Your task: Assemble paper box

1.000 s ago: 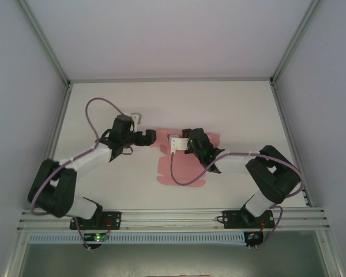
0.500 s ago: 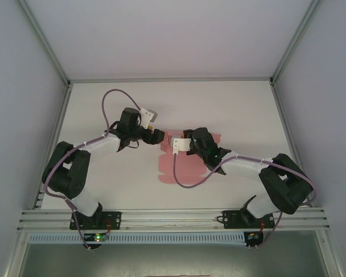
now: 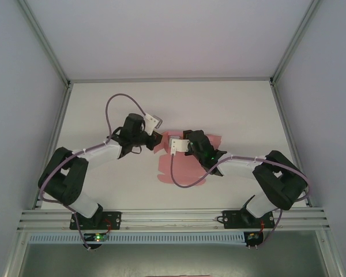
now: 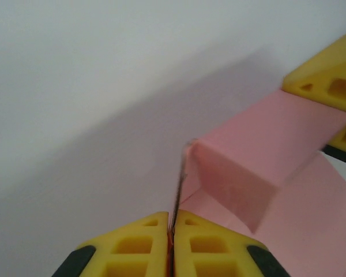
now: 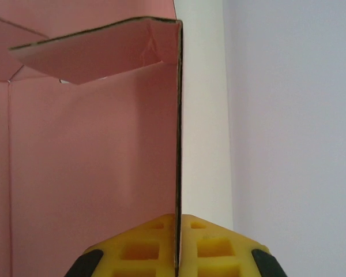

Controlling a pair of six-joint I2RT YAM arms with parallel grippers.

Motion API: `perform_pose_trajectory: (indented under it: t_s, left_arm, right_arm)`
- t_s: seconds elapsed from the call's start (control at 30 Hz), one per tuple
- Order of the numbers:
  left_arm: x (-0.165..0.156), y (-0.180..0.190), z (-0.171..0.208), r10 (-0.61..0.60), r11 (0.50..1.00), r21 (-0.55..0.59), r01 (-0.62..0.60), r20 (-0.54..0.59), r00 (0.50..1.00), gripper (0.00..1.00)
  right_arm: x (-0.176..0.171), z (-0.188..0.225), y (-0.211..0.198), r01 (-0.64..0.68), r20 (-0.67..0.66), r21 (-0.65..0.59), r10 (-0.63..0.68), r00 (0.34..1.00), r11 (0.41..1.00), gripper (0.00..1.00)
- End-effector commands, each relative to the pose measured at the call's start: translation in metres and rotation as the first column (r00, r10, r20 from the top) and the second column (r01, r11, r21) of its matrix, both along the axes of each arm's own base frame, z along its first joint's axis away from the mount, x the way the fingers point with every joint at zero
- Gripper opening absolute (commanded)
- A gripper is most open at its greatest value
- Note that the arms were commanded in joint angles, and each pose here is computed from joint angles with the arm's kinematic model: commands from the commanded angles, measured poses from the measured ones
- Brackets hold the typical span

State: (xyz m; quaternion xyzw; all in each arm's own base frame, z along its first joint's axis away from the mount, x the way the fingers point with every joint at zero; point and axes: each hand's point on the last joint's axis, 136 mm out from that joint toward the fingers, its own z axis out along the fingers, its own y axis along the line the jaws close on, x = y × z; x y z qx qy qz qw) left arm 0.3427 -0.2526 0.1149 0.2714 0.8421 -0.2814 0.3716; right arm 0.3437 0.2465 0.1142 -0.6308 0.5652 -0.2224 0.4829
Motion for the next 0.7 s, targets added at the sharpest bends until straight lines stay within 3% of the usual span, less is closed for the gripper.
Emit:
perform_pose_trajectory:
  t_s: [0.0,0.23,0.37,0.47,0.57,0.67]
  left_arm:
    - [0.011,-0.009,0.021,0.131,0.991,0.018,-0.133,0.105,0.986,0.09]
    - [0.005,-0.033,0.015,0.252,0.967,0.023,-0.255,0.082,0.964,0.09]
    - [0.005,-0.038,0.011,0.372,0.926,-0.072,-0.37,0.017,0.928,0.1]
    - [-0.004,-0.049,0.013,0.372,0.923,-0.108,-0.368,0.016,0.928,0.11]
    - [-0.011,-0.051,0.011,0.38,0.924,-0.049,-0.378,0.029,0.925,0.12]
    - [-0.014,-0.042,0.008,0.407,0.914,-0.01,-0.407,0.033,0.913,0.2]
  right_arm:
    - [-0.004,0.0,0.007,-0.002,0.009,0.018,0.002,1.0,1.0,0.0]
    - [-0.018,-0.022,0.012,0.003,-0.028,0.003,-0.003,1.0,1.0,0.0]
    - [-0.023,-0.036,0.015,0.009,-0.043,0.007,-0.009,0.999,1.0,0.0]
    - [-0.021,-0.033,0.017,0.03,-0.003,0.007,-0.029,1.0,1.0,0.0]
    - [-0.023,-0.033,0.017,0.025,-0.017,0.02,-0.024,1.0,0.999,0.0]
    - [-0.027,-0.032,0.015,0.014,-0.025,0.023,-0.014,1.0,1.0,0.0]
